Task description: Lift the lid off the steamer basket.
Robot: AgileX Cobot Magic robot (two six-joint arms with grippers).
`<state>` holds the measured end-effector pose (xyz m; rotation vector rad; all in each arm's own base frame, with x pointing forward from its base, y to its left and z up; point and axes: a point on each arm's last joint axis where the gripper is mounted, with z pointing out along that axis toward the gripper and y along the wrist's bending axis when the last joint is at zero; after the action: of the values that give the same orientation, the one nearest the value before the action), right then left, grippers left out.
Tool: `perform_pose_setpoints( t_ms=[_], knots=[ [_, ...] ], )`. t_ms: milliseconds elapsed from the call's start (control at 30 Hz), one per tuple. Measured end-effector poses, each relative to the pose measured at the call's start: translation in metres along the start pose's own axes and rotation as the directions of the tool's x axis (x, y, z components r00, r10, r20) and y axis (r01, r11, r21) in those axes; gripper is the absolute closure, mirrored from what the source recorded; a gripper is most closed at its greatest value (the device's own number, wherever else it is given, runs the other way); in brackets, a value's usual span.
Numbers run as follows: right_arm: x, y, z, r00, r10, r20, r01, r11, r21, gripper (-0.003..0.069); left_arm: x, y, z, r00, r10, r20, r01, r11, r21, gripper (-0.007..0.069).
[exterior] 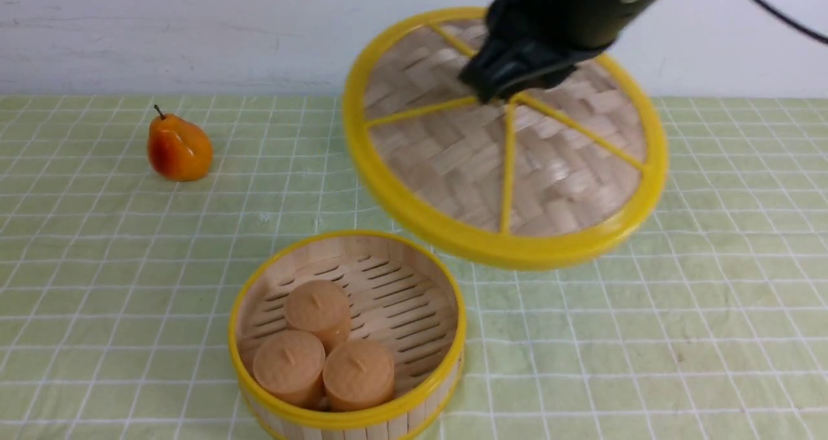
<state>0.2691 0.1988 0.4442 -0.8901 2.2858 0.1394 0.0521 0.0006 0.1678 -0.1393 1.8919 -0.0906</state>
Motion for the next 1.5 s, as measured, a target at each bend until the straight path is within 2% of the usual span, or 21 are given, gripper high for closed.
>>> perform_pose_setpoints(
  t_ms=[167,200,300,500,700,800,900,1033,1067,1100,1200,1333,1433,1467,1500],
  knots=[
    [0.067,-0.038,0.016,0.975,0.166,-0.147,-0.154,0.984,0.092,0.0581,0.000,0.000,0.000,1.000,0.000,0.000,0.000,1.000,0.000,0.0386],
    [0.067,-0.040,0.015,0.975,0.174,-0.136,-0.161,0.982,0.097,0.0581,0.000,0.000,0.000,1.000,0.000,0.000,0.000,1.000,0.000,0.0386],
    [0.110,-0.059,0.057,0.941,0.303,-0.151,-0.280,0.947,0.156,0.0581,0.000,0.000,0.000,1.000,0.000,0.000,0.000,1.000,0.000,0.0386],
    [0.147,-0.061,0.123,0.915,0.386,-0.116,-0.366,0.917,0.159,0.0581,0.000,0.000,0.000,1.000,0.000,0.000,0.000,1.000,0.000,0.0386],
    [0.158,-0.061,0.166,0.903,0.406,-0.138,-0.385,0.910,0.155,0.0578,0.000,0.000,0.000,1.000,0.000,0.000,0.000,1.000,0.000,0.0386],
    [0.164,-0.061,0.185,0.897,0.411,-0.164,-0.388,0.909,0.155,0.0540,0.000,0.000,0.000,1.000,0.000,0.000,0.000,1.000,0.000,0.0386],
    [0.165,-0.061,0.189,0.897,0.410,-0.168,-0.387,0.909,0.155,0.0435,0.000,0.000,0.000,1.000,0.000,0.000,0.000,1.000,0.000,0.0386],
    [0.148,-0.064,0.164,0.905,0.410,-0.115,-0.392,0.907,0.155,0.0295,0.000,0.000,0.000,1.000,0.000,0.000,0.000,1.000,0.000,0.0386],
    [0.146,-0.065,0.160,0.907,0.410,-0.102,-0.392,0.907,0.155,0.0290,0.000,0.000,0.000,1.000,0.000,0.000,0.000,1.000,0.000,0.0386],
    [0.137,-0.066,0.141,0.911,0.408,-0.058,-0.395,0.906,0.153,0.0264,0.000,0.000,0.000,1.000,0.000,0.000,0.000,1.000,0.000,0.0386],
    [0.123,-0.065,0.085,0.920,0.385,0.080,-0.393,0.908,0.144,0.0253,0.000,0.000,0.000,1.000,0.000,0.000,0.000,1.000,0.000,0.0386],
    [0.124,-0.057,0.014,0.913,0.344,0.221,-0.379,0.914,0.142,0.0317,0.000,0.000,0.000,1.000,0.000,0.000,0.000,1.000,0.000,0.0386],
    [0.144,-0.046,-0.028,0.897,0.326,0.299,-0.379,0.915,0.140,0.0431,0.000,0.000,0.000,1.000,0.000,0.000,0.000,1.000,0.000,0.0386],
    [0.157,-0.040,-0.043,0.890,0.316,0.329,-0.377,0.915,0.140,0.0501,0.000,0.000,0.000,1.000,0.000,0.000,0.000,1.000,0.000,0.0386],
    [0.162,-0.038,-0.045,0.888,0.315,0.336,-0.377,0.915,0.141,0.0522,0.000,0.000,0.000,1.000,0.000,0.000,0.000,1.000,0.000,0.0386]
  ],
)
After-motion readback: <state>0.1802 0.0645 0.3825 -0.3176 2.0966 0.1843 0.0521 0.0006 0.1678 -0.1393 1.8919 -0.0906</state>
